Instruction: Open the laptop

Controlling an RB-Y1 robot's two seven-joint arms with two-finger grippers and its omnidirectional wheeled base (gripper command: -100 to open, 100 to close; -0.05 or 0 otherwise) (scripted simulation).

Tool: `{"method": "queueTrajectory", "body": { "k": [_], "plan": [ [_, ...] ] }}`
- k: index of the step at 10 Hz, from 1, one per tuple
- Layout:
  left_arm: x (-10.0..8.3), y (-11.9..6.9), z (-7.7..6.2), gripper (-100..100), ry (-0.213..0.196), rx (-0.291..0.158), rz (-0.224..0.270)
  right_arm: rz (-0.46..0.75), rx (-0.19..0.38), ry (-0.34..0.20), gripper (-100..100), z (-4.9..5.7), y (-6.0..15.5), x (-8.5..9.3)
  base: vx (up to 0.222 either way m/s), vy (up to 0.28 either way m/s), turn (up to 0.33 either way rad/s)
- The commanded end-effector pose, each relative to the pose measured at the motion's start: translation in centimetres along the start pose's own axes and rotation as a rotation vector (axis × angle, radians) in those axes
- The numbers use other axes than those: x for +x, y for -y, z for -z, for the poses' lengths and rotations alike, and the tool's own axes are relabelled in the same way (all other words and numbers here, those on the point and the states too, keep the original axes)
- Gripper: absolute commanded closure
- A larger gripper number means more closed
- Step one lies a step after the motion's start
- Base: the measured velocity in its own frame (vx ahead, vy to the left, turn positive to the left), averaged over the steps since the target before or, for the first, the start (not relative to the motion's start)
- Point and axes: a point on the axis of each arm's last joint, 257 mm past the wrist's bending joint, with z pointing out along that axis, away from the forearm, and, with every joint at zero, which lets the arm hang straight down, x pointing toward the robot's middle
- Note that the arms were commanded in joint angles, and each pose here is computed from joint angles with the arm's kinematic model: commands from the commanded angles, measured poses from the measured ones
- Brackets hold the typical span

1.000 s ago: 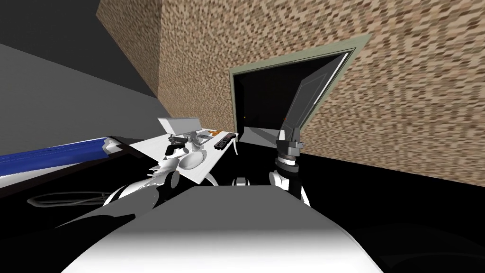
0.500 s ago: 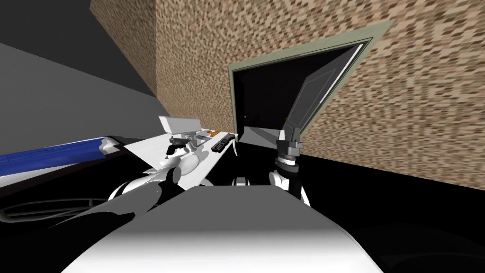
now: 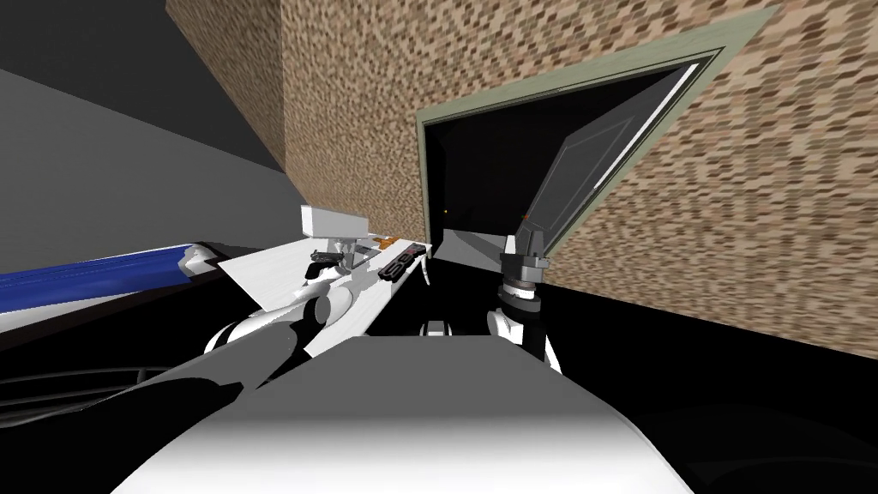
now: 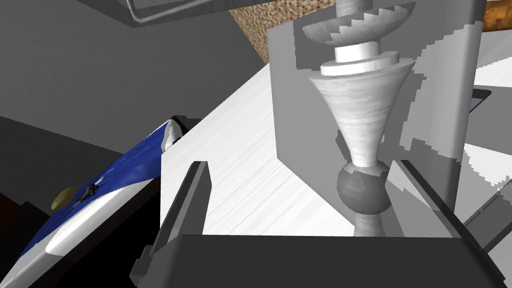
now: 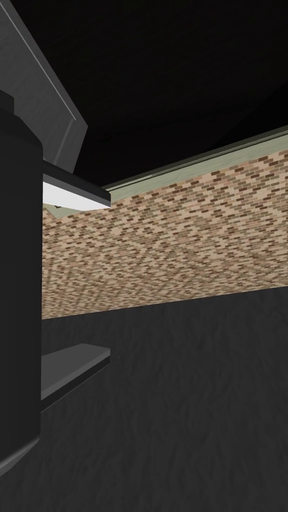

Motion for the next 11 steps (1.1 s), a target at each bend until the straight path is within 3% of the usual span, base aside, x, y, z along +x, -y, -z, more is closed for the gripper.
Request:
{"method": "queueTrajectory", "body": {
  "k": [1,2,3,8,9,11],
  "plan": [
    [-0.2,-0.3,0.0,-100,0.01,-0.004,0.01,0.0,0.0,0.0,0,0.0,0.0,0.0,0.035,-0.008,0.007],
    [-0.1,-0.2,0.0,-100,0.009,-0.003,0.011,0.0,0.0,0.0,0,0.0,0.0,0.0,0.005,-0.007,-0.007],
    [0.0,-0.2,-0.1,100,0.007,-0.003,0.012,0.0,0.0,0.0,0,0.0,0.0,0.0,0.0,0.0,0.0],
    [0.0,1.3,-1.3,100,0.051,-0.049,-0.128,0.0,0.0,0.0,0,0.0,0.0,0.0,0.059,-0.065,0.013],
    [1.1,2.4,-1.9,-100,0.045,-0.041,-0.111,0.0,0.0,0.0,0,0.0,0.0,0.0,0.018,-0.053,-0.016],
    [1.8,3.3,-2.3,-100,0.046,-0.039,-0.111,0.0,0.0,0.0,0,0.0,0.0,0.0,-0.021,-0.031,-0.02]
  ]
}}
